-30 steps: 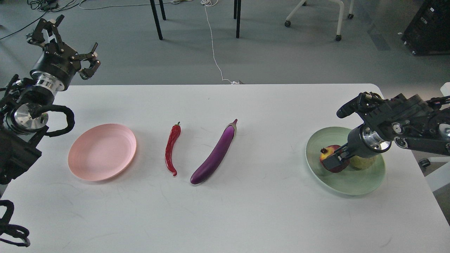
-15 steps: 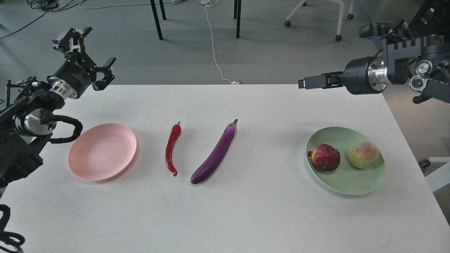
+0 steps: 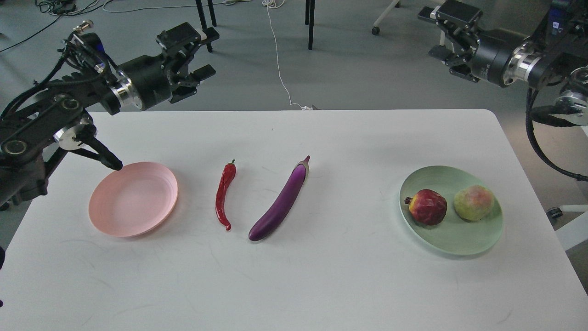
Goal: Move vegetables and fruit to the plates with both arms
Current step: 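Raise the right gripper away and reach the left gripper toward the eggplant, then grasp the purple eggplant with the left gripper and lift it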
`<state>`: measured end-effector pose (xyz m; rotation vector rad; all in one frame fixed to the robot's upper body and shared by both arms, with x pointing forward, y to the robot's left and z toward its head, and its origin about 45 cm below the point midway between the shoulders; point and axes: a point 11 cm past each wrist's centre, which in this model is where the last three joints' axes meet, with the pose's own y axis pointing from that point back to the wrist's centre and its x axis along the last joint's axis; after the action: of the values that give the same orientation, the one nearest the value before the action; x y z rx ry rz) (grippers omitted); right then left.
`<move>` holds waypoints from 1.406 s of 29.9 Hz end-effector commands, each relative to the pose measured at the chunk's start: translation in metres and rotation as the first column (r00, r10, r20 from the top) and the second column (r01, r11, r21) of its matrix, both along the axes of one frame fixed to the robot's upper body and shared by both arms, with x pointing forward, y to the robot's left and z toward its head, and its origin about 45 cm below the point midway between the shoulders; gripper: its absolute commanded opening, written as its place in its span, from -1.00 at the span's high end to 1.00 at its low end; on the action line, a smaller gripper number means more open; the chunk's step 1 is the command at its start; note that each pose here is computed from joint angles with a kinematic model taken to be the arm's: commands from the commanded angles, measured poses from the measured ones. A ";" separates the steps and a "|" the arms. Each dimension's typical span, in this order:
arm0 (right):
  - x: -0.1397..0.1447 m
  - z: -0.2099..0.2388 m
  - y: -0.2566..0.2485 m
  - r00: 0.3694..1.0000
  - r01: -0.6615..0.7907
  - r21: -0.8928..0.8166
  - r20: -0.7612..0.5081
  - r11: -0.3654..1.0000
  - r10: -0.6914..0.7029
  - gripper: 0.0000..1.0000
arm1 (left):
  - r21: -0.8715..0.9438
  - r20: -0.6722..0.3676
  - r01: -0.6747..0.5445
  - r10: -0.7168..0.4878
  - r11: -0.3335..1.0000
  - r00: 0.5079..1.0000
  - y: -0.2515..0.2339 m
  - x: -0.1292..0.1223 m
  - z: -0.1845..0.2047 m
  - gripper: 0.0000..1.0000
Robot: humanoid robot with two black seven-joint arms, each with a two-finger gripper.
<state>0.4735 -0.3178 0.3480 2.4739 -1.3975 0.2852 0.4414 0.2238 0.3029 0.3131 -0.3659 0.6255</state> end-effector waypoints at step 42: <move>-0.071 -0.161 -0.109 0.875 0.473 0.628 -0.415 0.618 -0.249 -0.99 | 0.859 0.044 0.255 -0.560 0.443 0.827 -0.100 -0.076 -0.178 0.06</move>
<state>0.4011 -0.4319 0.1882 2.4755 -2.1180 -0.8476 0.3638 0.1252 0.1239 1.0386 -1.0295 -0.0911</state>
